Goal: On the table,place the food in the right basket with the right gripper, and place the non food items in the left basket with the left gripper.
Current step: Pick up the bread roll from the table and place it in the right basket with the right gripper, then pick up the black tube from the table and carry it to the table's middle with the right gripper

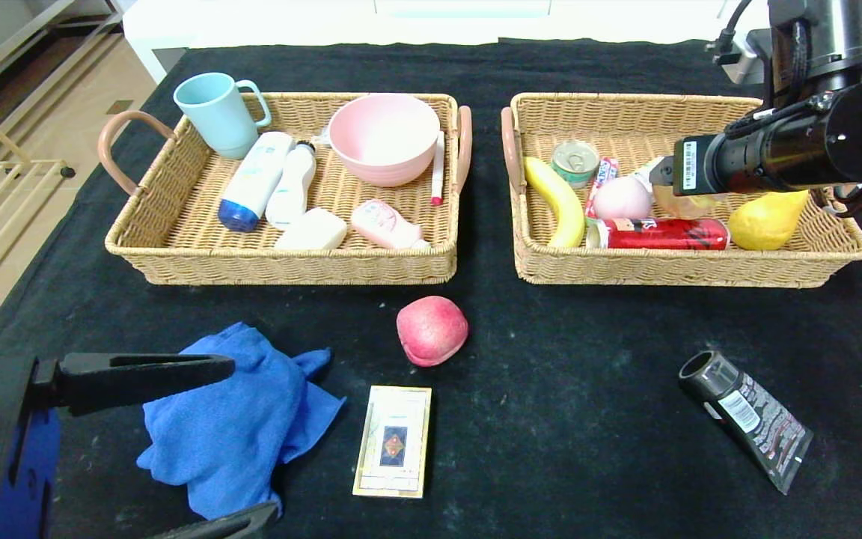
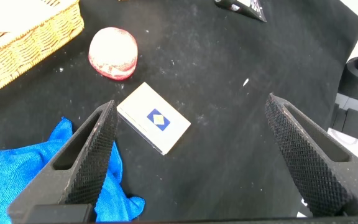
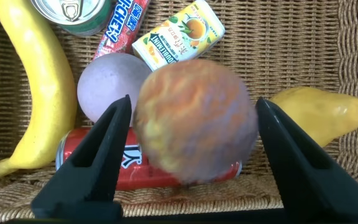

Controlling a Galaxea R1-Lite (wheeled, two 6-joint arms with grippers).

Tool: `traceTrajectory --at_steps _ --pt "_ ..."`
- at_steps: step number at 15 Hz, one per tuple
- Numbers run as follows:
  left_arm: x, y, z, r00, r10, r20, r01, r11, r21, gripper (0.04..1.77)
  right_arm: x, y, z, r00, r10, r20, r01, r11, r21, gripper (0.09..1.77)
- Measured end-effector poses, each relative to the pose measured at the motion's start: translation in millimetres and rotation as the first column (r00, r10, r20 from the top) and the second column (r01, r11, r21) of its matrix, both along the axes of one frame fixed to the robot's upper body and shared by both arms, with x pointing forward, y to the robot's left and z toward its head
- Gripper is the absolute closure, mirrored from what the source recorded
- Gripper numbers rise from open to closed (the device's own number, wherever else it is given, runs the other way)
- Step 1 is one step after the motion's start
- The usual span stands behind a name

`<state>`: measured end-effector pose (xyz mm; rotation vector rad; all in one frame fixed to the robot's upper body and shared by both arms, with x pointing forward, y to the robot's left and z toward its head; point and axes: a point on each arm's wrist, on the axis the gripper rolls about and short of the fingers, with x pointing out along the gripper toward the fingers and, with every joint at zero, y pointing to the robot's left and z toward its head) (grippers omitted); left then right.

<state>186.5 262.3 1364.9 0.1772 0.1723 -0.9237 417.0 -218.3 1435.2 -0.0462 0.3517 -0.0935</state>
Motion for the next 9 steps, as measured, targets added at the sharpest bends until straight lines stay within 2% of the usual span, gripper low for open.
traceTrajectory --at_steps 9 --pt "0.6 -0.3 -0.6 1.0 0.0 -0.003 0.0 1.0 0.001 0.09 -5.9 -4.4 5.3 1.0 -0.003 0.009 0.003 1.0 0.004 0.23"
